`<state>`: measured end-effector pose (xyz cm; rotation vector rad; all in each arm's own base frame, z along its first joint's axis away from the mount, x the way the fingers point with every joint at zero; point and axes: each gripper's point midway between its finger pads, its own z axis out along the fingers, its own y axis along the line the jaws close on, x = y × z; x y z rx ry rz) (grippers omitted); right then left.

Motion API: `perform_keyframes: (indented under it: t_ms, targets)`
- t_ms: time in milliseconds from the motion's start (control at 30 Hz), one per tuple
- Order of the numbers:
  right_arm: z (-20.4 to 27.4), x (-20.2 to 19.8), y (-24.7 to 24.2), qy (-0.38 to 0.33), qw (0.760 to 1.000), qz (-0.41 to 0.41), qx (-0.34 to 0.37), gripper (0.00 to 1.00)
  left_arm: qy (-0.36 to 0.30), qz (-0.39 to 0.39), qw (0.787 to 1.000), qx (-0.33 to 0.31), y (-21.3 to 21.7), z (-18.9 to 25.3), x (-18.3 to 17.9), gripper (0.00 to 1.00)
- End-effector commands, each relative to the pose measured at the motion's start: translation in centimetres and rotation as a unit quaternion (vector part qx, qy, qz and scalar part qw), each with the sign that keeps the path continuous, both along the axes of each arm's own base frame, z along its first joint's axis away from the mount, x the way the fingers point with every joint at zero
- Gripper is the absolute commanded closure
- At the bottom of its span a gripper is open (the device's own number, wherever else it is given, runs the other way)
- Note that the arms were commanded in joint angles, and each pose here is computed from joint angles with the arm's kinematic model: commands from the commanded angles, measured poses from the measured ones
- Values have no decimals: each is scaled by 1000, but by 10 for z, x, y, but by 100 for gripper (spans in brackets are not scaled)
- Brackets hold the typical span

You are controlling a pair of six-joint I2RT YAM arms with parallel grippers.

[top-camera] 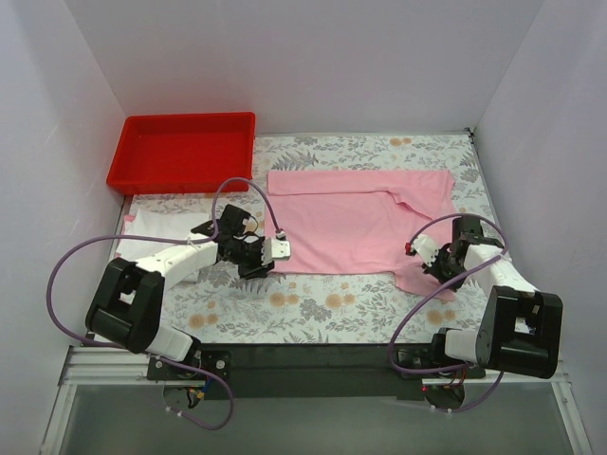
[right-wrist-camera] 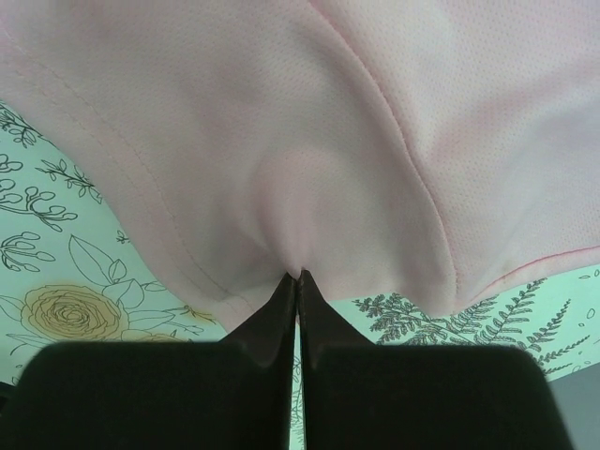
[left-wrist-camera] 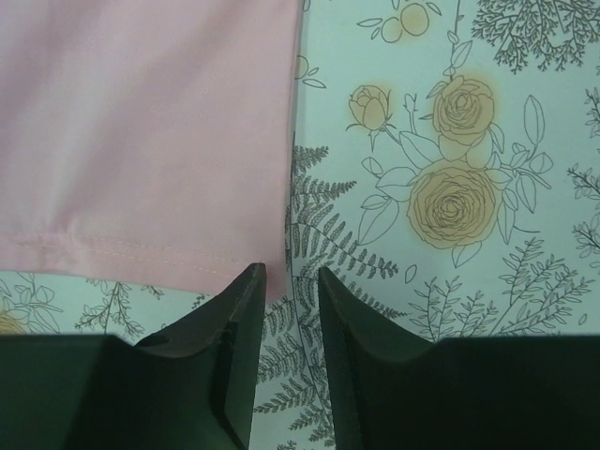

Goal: Fold and stack the t-shirts
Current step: Fold the tshirt

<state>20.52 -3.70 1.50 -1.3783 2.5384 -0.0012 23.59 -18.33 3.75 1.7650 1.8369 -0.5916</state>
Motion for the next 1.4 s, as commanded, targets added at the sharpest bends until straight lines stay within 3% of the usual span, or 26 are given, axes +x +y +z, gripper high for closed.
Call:
perform_keyframes:
  t_ms: [0, 467, 867, 1100, 1367]
  targets:
    - [5, 10, 6, -7, 1000, 5, 20, 99, -40, -10, 999, -10, -8, 2, 12, 72]
    - [7, 9, 7, -5, 1000, 4, 24, 99, -36, -14, 999, 18, 0, -22, 7, 71]
    - [25, -12, 13, -15, 999, 23, 29, 99, -34, -23, 999, 15, 5, -11, -11, 100]
    - [46, -21, 17, -42, 998, 28, 37, 99, -21, -26, 999, 1, 6, 14, -25, 100]
    - [84, 15, 13, -81, 995, 26, 42, 99, -34, -2, 999, -20, 2, 41, -7, 100]
